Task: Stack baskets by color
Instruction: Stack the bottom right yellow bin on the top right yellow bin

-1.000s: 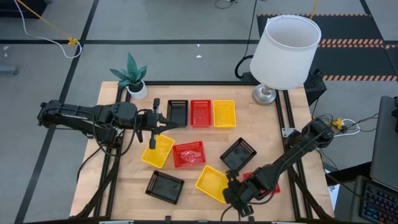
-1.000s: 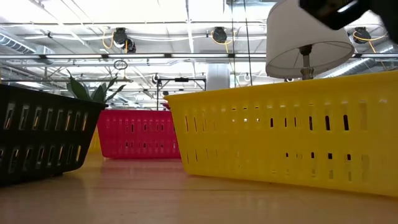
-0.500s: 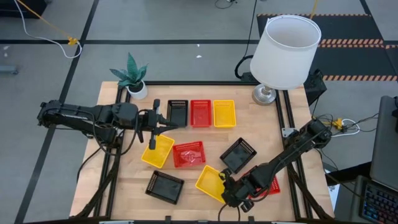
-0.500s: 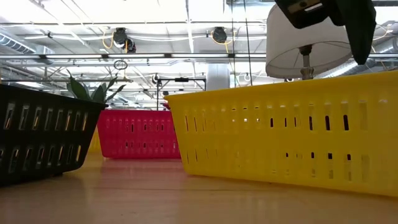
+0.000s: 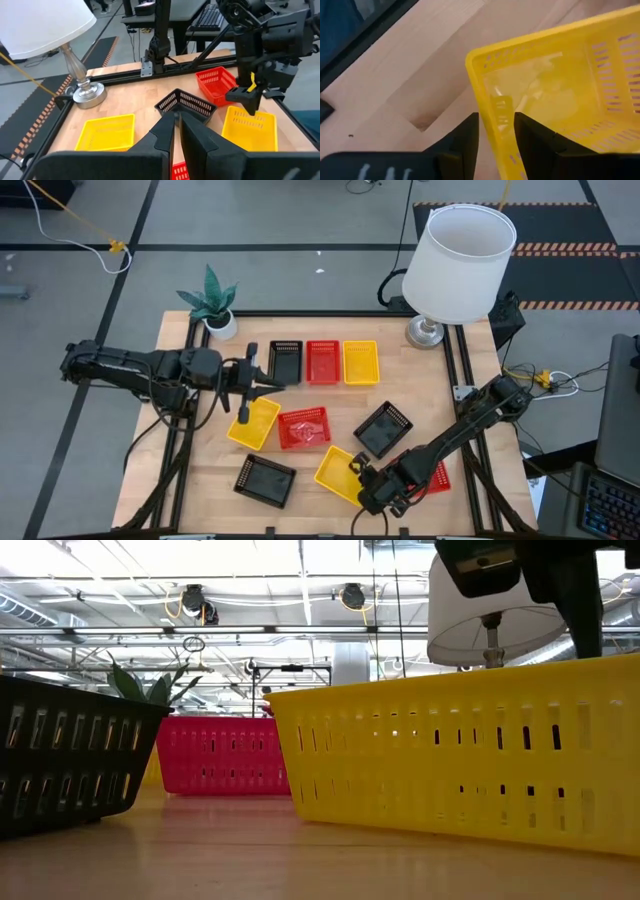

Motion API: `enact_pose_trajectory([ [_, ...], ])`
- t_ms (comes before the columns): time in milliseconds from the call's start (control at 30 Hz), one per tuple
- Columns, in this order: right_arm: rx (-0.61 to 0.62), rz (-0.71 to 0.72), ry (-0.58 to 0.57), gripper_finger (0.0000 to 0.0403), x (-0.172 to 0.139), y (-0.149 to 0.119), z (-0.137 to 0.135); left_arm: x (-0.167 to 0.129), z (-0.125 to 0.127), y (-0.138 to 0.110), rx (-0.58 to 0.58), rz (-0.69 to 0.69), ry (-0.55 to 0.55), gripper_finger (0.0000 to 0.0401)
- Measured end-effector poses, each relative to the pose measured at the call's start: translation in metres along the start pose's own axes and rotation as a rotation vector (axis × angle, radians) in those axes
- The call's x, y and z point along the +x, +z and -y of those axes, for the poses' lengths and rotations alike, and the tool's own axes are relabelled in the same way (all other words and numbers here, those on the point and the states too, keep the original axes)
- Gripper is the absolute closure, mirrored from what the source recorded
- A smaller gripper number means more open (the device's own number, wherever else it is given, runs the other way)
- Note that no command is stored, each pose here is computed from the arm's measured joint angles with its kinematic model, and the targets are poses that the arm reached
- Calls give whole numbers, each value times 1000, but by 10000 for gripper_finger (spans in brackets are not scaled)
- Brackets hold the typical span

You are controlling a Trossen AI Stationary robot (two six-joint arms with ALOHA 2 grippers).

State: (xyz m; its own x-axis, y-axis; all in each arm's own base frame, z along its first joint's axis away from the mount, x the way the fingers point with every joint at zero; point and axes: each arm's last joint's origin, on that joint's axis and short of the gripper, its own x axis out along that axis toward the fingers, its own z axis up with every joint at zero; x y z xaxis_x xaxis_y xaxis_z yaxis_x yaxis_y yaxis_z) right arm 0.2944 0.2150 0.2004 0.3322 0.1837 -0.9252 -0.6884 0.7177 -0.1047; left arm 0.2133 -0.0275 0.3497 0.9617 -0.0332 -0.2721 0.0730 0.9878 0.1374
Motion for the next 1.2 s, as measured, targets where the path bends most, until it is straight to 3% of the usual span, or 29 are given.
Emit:
enact_pose_trajectory([
  [233, -55, -11, 1, 319, 9, -6, -1, 0, 1, 0, 2, 2, -3, 368],
  [500, -123, -14, 2, 391, 9, -7, -2, 0, 1, 0, 6, 2, -3, 368],
  [867, -136, 43, -10, 396, -5, -2, -8, 0, 1, 0, 6, 2, -3, 368],
  [1200, -122, 126, -138, 398, -40, 6, -14, 0, 1, 0, 5, 2, -3, 368],
])
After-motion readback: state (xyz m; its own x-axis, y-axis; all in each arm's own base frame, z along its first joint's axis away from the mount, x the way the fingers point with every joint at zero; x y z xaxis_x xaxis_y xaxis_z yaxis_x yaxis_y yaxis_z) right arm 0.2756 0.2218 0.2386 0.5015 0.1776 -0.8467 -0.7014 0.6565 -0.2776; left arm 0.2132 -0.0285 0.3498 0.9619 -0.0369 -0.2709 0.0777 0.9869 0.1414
